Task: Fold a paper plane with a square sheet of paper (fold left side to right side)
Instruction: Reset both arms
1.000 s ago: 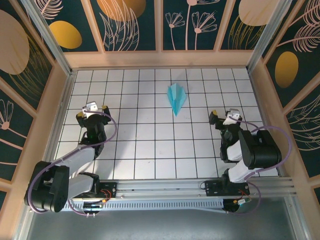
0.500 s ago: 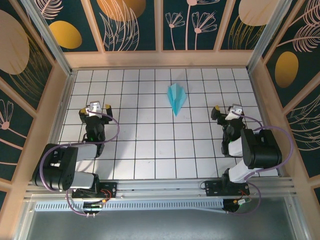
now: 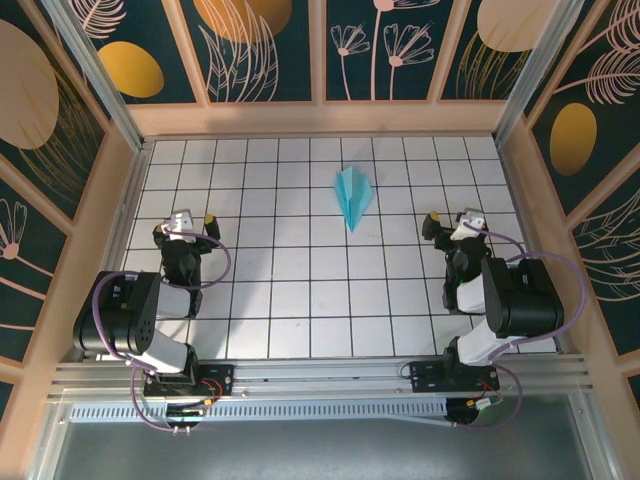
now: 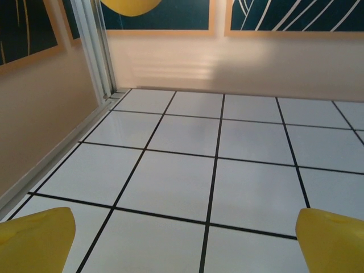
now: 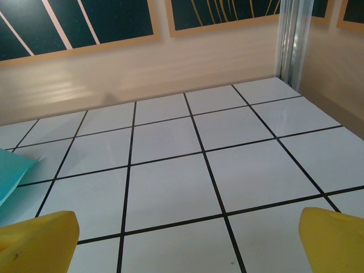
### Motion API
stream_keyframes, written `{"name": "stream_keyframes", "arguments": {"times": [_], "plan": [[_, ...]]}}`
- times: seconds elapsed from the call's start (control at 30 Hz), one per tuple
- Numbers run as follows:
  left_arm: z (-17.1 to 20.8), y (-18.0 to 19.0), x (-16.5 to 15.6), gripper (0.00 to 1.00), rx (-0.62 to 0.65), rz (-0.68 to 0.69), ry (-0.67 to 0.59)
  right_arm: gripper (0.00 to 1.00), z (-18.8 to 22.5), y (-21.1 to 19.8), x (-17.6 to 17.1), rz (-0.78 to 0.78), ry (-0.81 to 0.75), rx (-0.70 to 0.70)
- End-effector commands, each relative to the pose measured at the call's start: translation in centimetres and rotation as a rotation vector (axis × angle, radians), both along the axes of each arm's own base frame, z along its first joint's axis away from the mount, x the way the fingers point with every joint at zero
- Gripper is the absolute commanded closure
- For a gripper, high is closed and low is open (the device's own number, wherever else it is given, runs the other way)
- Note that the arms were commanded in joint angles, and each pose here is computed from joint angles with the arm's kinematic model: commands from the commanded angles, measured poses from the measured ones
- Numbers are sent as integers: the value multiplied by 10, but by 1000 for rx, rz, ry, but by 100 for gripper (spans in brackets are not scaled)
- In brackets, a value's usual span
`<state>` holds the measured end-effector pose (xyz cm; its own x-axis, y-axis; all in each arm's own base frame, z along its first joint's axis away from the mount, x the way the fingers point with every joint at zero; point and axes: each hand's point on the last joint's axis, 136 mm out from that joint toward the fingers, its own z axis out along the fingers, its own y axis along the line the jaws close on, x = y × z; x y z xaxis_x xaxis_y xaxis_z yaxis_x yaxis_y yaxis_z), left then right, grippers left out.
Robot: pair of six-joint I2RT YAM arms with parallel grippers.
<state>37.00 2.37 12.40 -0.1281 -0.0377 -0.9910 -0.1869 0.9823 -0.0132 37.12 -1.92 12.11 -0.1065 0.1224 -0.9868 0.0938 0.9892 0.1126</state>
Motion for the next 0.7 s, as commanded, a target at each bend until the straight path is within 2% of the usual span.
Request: {"name": "stream_keyframes", "arguments": {"times": [0.0,0.67], "plan": [[13,-3,6,1,-35,-24,-52,1,7,0,2,2,-25,3],[13,-2,5,1,-32,-22,-52,1,7,5,4,20,-19,-3]]}}
